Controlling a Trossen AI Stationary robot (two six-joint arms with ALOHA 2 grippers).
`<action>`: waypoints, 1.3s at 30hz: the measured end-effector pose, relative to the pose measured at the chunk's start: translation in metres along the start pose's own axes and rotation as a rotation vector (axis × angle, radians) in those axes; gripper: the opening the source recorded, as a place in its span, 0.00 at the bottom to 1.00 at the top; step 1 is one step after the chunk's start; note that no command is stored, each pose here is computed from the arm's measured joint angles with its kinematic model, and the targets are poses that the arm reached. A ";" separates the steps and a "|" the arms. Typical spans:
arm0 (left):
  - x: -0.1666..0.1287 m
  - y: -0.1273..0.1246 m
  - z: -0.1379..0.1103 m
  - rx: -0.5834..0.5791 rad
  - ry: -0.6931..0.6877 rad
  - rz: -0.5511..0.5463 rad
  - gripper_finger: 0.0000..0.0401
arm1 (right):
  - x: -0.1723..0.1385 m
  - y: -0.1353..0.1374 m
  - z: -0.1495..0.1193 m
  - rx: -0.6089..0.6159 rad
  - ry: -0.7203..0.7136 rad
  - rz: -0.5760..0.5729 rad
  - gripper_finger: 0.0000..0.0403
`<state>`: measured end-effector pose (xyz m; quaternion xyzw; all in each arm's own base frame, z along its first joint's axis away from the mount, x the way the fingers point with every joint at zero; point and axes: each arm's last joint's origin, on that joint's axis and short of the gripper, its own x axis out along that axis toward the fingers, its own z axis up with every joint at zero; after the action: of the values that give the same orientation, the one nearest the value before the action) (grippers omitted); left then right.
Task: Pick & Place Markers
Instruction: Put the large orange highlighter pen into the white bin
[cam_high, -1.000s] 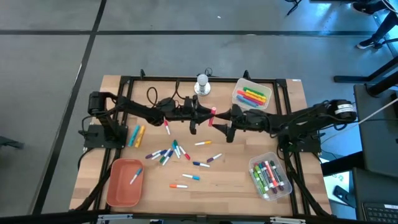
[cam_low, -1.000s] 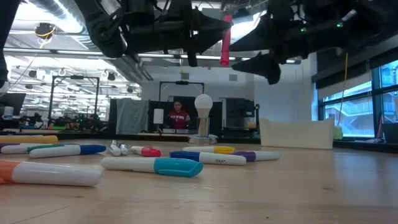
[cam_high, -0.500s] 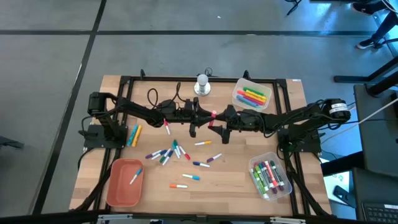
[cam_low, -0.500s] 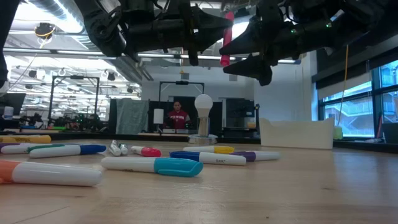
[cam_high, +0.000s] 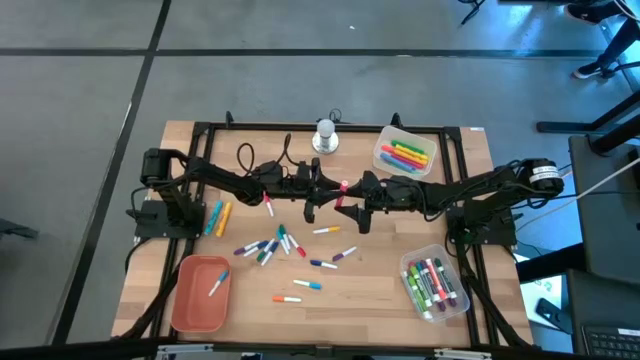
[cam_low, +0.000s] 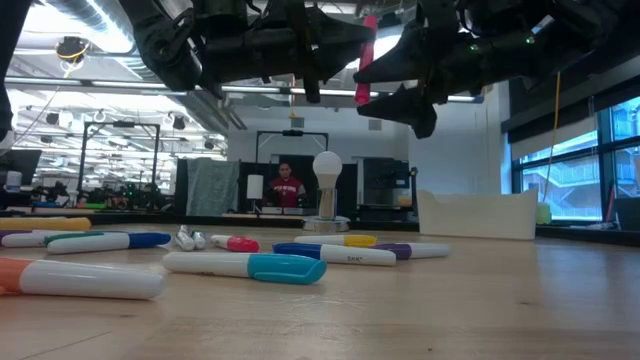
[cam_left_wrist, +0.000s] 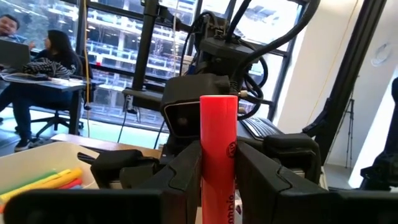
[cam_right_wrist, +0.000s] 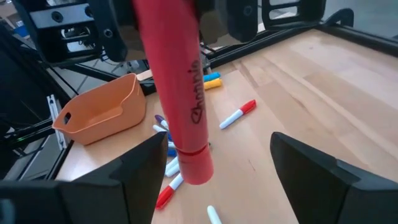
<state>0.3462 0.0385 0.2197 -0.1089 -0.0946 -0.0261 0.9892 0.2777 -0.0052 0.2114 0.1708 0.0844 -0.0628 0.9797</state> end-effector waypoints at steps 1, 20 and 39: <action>0.000 0.000 0.000 0.004 0.000 0.001 0.21 | 0.000 0.000 0.000 -0.007 -0.004 0.001 0.70; 0.000 -0.004 -0.001 0.048 0.006 -0.010 0.21 | 0.000 0.000 0.003 -0.051 -0.043 -0.029 0.70; 0.002 -0.022 -0.007 -0.030 0.036 -0.041 0.21 | 0.001 0.028 0.007 -0.005 -0.046 0.072 0.17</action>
<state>0.3481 0.0156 0.2181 -0.1212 -0.0785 -0.0499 0.9883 0.2839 0.0186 0.2273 0.1697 0.0555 -0.0311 0.9834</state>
